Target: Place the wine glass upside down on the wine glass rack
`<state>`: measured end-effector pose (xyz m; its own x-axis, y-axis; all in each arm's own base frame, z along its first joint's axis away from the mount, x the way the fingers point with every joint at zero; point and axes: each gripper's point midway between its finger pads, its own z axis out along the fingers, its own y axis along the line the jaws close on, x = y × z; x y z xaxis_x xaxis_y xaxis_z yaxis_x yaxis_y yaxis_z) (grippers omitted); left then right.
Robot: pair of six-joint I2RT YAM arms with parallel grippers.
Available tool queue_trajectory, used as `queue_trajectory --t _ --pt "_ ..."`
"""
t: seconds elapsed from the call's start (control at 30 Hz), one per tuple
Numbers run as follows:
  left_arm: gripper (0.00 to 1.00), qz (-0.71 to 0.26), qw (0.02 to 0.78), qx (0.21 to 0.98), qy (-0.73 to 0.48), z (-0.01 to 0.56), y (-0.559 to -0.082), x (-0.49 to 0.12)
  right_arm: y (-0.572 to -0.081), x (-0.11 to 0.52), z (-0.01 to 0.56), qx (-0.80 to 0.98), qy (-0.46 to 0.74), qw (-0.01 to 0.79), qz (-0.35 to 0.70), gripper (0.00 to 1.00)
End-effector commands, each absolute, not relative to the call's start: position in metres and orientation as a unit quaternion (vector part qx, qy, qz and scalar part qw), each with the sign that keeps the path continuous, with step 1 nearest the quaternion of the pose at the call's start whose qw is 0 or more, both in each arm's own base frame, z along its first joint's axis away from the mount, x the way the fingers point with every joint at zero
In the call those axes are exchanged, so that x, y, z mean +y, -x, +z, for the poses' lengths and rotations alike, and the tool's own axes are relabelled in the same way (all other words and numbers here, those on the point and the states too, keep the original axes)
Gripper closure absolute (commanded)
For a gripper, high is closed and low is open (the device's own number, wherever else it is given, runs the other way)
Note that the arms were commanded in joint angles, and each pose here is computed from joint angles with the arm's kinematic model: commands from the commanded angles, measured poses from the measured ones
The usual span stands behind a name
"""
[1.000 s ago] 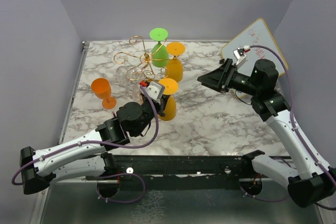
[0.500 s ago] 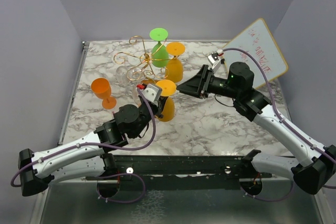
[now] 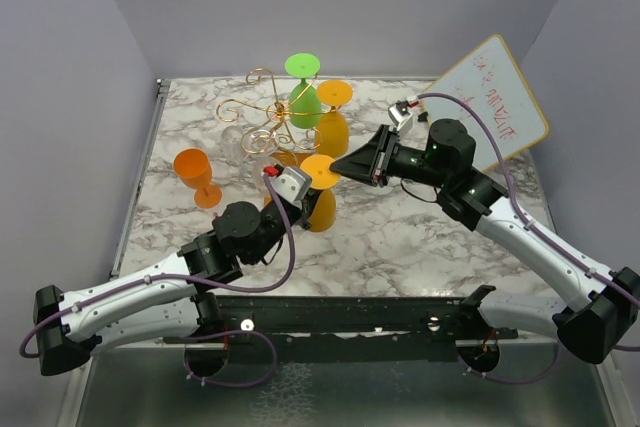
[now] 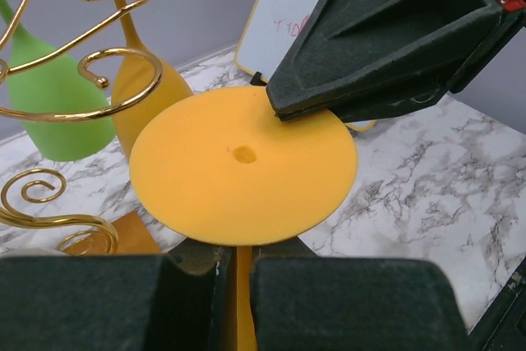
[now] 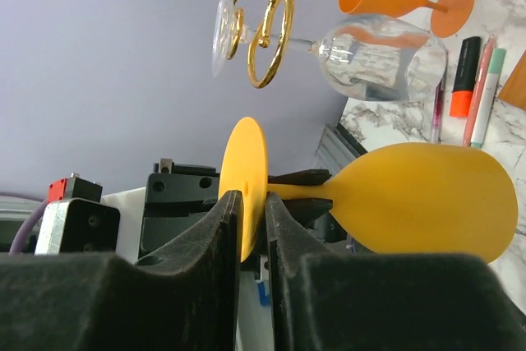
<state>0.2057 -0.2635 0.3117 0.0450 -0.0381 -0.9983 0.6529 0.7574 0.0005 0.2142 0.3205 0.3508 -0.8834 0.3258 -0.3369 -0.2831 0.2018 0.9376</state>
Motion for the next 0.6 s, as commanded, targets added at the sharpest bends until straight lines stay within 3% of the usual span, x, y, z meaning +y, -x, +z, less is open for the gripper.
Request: queue_trajectory --t 0.0,0.07,0.1,0.23,0.57 --pt "1.0 -0.268 0.685 0.629 -0.252 0.316 -0.2 -0.267 -0.216 0.325 0.357 0.727 -0.021 0.243 0.641 0.86" --pt "1.0 -0.269 0.683 0.632 -0.247 0.316 -0.2 -0.266 -0.218 0.323 0.355 0.732 -0.035 0.244 0.636 0.98" --pt "0.96 -0.27 0.683 0.634 -0.243 0.316 -0.2 -0.265 -0.221 0.321 0.355 0.733 -0.045 0.249 0.632 0.99" --pt "0.75 -0.271 0.681 0.639 -0.235 0.317 -0.199 -0.26 -0.231 0.31 0.354 0.734 -0.089 0.276 0.614 0.99" --pt "0.41 -0.299 0.672 0.641 -0.218 0.336 -0.189 -0.249 -0.256 0.289 0.358 0.736 -0.179 0.316 0.571 0.99"
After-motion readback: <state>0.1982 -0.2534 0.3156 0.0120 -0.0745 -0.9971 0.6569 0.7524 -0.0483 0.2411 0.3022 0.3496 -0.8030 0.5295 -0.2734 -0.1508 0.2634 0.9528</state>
